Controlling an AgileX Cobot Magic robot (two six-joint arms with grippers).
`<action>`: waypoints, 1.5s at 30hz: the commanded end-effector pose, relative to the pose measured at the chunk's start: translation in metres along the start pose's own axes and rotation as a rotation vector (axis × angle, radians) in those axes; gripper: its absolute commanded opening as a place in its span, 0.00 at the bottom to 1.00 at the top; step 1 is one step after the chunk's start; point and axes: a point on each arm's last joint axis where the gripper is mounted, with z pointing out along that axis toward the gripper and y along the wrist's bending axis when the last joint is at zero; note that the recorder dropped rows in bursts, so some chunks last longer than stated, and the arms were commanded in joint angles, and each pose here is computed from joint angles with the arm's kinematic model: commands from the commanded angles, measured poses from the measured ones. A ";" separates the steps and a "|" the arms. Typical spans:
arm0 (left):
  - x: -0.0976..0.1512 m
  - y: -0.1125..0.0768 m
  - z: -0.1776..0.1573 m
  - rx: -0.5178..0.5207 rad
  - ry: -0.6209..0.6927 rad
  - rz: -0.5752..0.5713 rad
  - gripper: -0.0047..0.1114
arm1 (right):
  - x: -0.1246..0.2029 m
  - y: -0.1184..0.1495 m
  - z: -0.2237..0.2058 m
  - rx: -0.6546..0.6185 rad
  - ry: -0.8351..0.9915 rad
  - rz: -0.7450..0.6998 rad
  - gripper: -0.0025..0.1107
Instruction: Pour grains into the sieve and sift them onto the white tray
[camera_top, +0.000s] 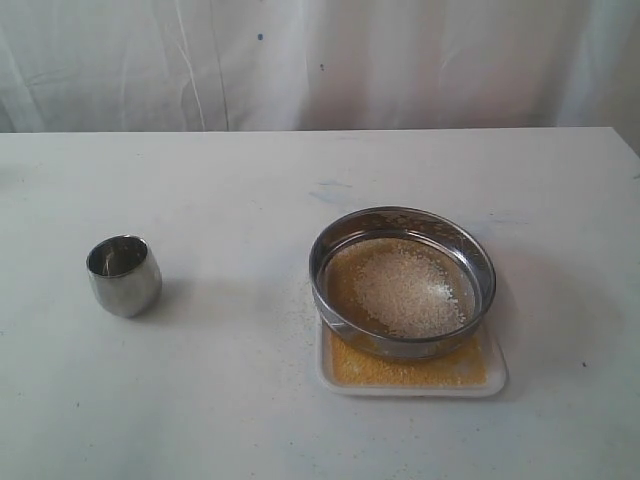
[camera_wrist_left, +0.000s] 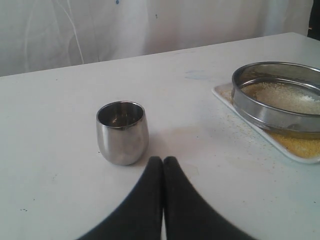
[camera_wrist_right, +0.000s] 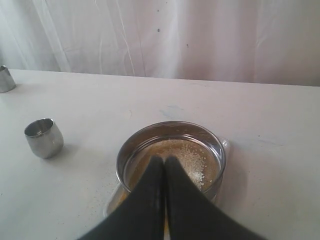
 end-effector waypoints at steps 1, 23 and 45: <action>0.001 0.000 0.000 0.003 -0.004 -0.007 0.04 | 0.000 -0.002 0.001 0.014 -0.016 -0.013 0.02; 0.001 0.000 0.000 0.003 -0.002 -0.005 0.04 | 0.120 -0.038 0.043 0.226 -0.066 -0.095 0.02; 0.001 0.000 0.000 0.003 -0.002 -0.005 0.04 | 0.128 -0.040 0.046 0.228 -0.057 -0.095 0.02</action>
